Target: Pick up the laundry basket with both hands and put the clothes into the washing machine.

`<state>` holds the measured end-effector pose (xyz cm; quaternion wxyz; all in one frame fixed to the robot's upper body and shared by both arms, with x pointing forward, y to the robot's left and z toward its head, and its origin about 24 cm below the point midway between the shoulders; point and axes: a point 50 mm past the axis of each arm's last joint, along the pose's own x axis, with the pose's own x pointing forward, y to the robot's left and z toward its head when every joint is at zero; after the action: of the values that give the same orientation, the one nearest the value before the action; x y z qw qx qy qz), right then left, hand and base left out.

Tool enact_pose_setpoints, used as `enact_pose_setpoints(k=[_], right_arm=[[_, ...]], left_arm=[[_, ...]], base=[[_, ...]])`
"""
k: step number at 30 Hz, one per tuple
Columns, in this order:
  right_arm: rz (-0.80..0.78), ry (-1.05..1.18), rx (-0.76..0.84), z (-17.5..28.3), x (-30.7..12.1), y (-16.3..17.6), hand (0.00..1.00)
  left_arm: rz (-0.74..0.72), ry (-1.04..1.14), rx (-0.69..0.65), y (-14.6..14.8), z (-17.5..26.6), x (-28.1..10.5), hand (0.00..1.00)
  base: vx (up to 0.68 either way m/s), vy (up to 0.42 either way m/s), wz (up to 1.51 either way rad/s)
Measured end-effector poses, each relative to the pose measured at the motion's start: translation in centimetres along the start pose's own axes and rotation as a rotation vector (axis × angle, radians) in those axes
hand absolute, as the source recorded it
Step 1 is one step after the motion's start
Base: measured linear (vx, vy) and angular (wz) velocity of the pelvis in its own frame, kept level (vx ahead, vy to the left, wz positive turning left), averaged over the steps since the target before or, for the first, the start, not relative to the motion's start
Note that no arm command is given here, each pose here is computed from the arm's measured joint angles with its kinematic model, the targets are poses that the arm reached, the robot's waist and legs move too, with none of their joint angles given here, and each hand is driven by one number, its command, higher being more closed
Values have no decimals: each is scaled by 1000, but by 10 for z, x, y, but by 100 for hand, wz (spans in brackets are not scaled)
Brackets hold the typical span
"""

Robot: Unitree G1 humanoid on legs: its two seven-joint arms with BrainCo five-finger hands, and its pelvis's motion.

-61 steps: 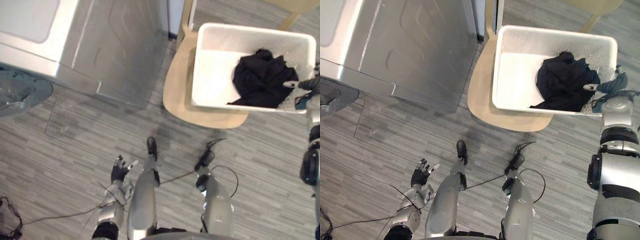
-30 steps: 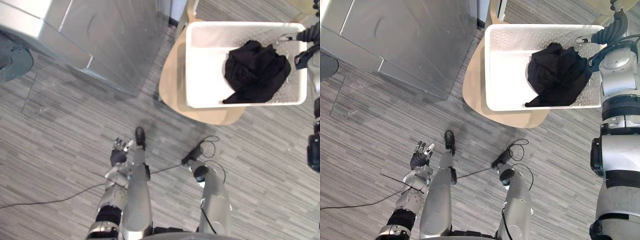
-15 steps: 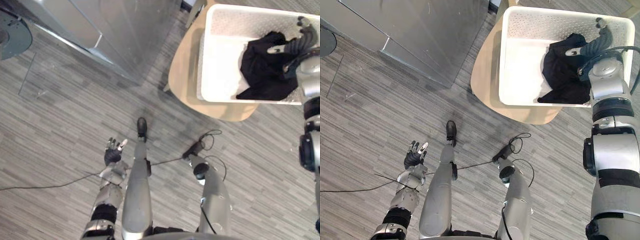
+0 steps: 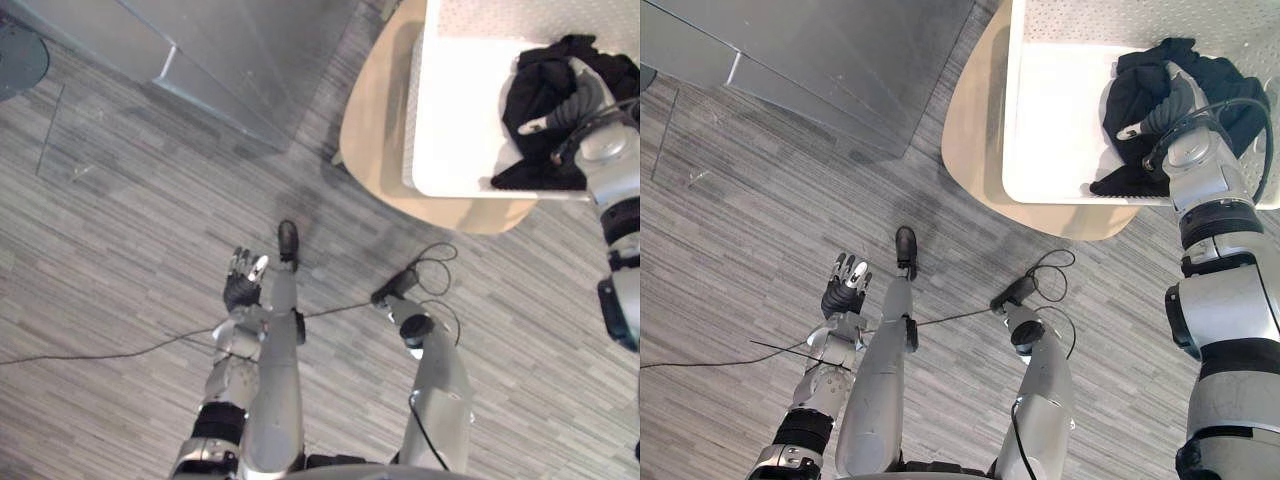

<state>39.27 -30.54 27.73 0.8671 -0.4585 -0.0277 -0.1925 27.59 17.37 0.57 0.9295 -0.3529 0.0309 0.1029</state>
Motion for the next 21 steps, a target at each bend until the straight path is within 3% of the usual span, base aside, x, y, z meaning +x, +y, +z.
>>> enact_pose_setpoints(k=[2,10,15,21], right_arm=[[-81,5,0,1,1,-18,100],[-70,-5,30,3,0,-7,100],[-145,-59,208,8,-7,10,100],[-334,-199,410,16,-30,-15,100]], left_arm=[[-10,8,-35,-6,-5,-1,0],[-2,10,-54,-9,-8,-2,0],[-14,-59,-30,-19,3,-3,0],[-61,-158,84,-26,21,-15,0]], base=[[64,-219,16],[48,-123,2],[43,-119,0],[13,-112,-7]])
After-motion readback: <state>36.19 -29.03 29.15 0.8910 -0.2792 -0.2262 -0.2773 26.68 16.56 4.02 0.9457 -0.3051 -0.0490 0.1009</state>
